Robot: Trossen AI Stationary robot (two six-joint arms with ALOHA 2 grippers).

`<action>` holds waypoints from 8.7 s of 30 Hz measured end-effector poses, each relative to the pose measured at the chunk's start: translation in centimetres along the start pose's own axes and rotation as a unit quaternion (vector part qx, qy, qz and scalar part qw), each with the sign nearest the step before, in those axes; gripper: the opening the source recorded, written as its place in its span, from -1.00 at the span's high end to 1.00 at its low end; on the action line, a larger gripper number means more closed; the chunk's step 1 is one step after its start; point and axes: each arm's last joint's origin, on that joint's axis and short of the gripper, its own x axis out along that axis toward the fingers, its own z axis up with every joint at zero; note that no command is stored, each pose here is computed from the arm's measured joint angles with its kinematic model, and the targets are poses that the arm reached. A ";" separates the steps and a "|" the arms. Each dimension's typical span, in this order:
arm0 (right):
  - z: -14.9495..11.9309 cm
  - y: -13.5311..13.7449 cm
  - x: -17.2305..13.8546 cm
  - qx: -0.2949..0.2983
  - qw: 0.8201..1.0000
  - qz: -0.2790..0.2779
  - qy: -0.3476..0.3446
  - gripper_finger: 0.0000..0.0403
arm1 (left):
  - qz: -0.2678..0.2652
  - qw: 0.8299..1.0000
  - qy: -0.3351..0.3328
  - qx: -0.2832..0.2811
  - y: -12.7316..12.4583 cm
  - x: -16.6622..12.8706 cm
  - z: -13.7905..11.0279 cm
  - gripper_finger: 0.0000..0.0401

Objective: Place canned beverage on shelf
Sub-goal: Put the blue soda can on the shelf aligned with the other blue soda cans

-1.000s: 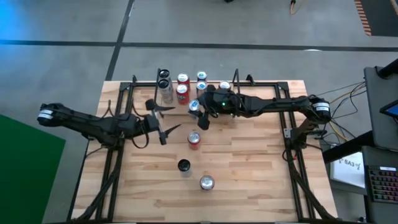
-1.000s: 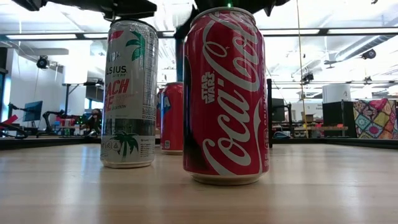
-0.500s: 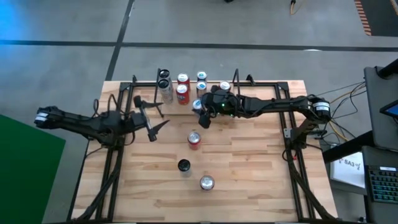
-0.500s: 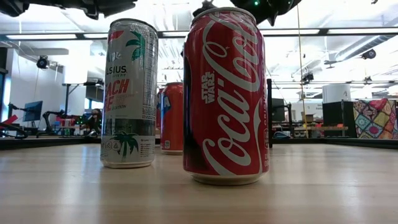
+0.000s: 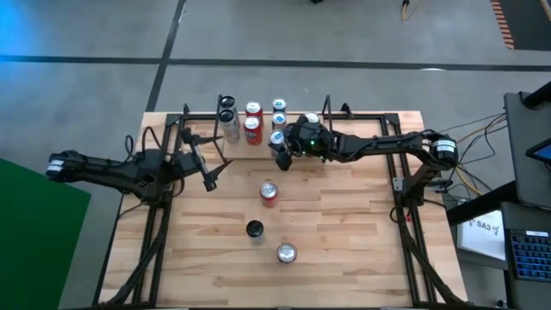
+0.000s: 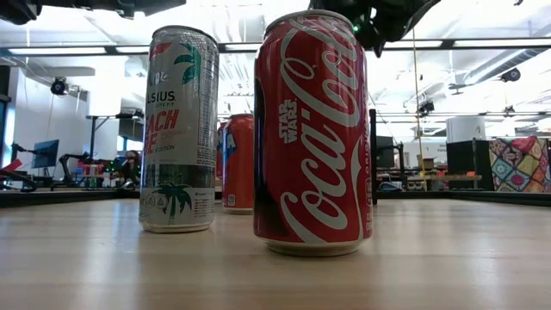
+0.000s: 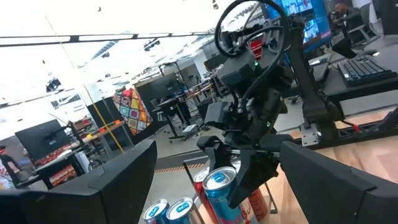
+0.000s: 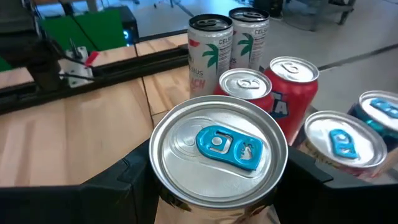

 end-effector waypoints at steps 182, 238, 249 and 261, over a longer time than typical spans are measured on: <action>1.0 3.9 -3.1 -0.100 0.982 -0.026 0.160 0.93 | 0.012 1.000 0.028 0.008 0.0 0.8 -0.8 -0.61; -0.2 0.8 0.3 -0.086 0.981 -0.047 0.166 0.96 | 0.008 0.999 0.035 0.017 -0.3 1.1 -1.1 -0.61; -0.1 0.4 0.4 -0.083 0.982 -0.052 0.164 0.96 | 0.008 0.999 0.034 0.017 -0.3 1.1 -1.1 -0.61; 0.1 0.5 0.5 -0.093 0.983 -0.050 0.152 0.95 | 0.008 0.999 0.035 0.016 -0.3 1.1 -1.1 -0.61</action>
